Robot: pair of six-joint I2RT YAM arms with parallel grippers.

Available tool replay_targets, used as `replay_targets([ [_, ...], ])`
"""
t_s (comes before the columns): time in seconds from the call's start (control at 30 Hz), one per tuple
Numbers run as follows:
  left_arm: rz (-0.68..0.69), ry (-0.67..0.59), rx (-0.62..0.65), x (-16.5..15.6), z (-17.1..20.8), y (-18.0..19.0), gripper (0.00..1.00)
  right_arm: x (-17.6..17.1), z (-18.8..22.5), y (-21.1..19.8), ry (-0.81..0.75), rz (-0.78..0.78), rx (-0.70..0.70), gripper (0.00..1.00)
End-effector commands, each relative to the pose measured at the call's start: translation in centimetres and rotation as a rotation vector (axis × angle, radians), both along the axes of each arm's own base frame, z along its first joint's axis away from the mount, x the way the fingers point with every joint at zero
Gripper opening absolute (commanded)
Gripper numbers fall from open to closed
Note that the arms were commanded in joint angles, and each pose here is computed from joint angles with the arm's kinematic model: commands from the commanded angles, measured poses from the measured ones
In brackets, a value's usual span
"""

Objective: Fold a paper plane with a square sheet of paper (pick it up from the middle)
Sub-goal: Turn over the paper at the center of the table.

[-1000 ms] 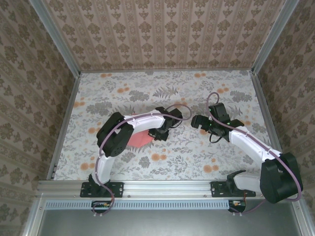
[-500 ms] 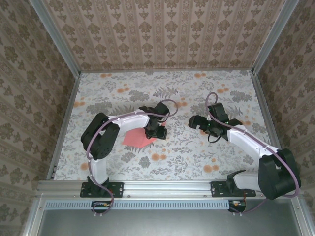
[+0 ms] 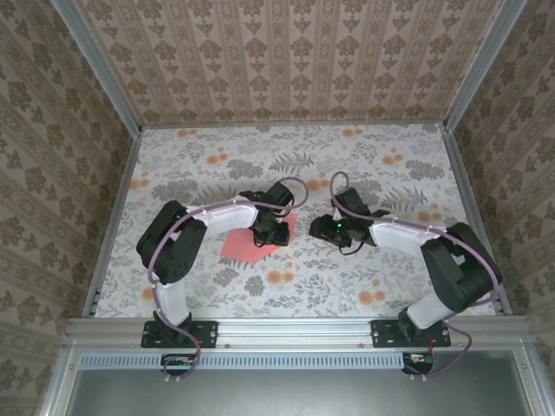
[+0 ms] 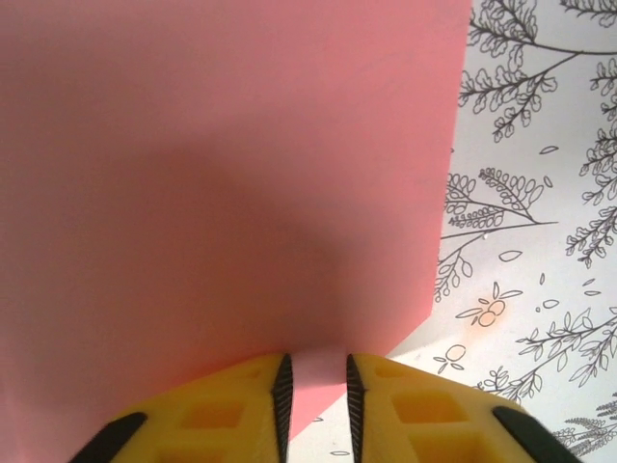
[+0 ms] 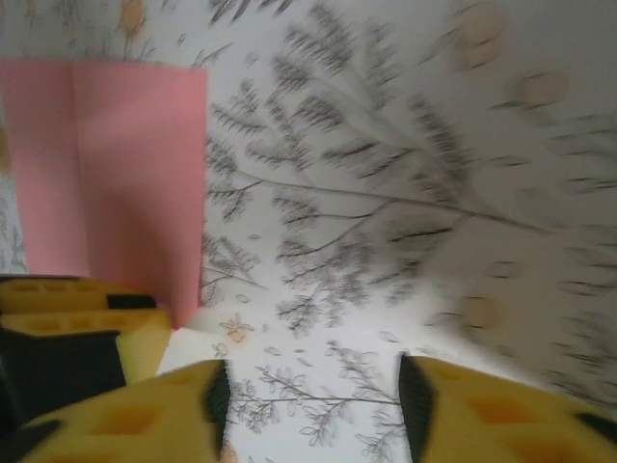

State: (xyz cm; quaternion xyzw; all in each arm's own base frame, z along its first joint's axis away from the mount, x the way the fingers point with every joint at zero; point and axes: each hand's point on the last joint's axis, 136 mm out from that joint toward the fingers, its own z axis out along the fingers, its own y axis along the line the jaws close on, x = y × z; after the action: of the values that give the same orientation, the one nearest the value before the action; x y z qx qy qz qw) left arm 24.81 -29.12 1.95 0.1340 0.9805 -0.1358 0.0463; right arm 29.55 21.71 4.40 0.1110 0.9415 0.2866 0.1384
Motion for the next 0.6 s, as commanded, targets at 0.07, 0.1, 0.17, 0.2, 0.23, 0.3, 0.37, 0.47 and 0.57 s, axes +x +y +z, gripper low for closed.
replay_targets([
  [0.07,0.028,0.02,0.037,-0.6,-0.9,1.2,0.13,1.3,1.3,5.0,-0.017,0.031,0.098,0.24],
  [0.1,0.035,0.018,0.041,-0.6,-0.9,1.3,0.1,1.2,0.9,5.4,-0.008,0.03,0.098,0.19],
  [0.17,0.044,0.018,0.046,-0.6,-1.0,1.4,0.06,1.3,0.3,6.1,0.009,0.027,0.117,0.14],
  [0.2,0.047,0.016,0.046,-0.5,-0.9,1.4,0.04,1.3,0.0,6.5,0.016,0.028,0.133,0.12],
  [0.23,0.053,0.016,0.044,-0.5,-0.9,1.4,0.02,1.4,-0.1,6.9,0.018,0.03,0.144,0.11],
  [0.3,0.056,0.016,0.042,-0.5,-0.9,1.4,0.0,1.5,-0.3,7.3,0.025,0.035,0.15,0.09],
  [0.37,0.058,0.015,0.035,-0.5,-0.8,1.2,0.0,1.5,-0.5,7.6,0.033,0.043,0.155,0.08],
  [0.47,0.06,0.012,0.017,-0.4,-0.3,1.0,0.0,1.5,-1.0,7.9,0.05,0.056,0.159,0.08],
  [0.57,0.062,0.009,-0.004,-0.3,0.1,0.6,0.0,1.4,-1.5,8.2,0.067,0.064,0.171,0.07],
])
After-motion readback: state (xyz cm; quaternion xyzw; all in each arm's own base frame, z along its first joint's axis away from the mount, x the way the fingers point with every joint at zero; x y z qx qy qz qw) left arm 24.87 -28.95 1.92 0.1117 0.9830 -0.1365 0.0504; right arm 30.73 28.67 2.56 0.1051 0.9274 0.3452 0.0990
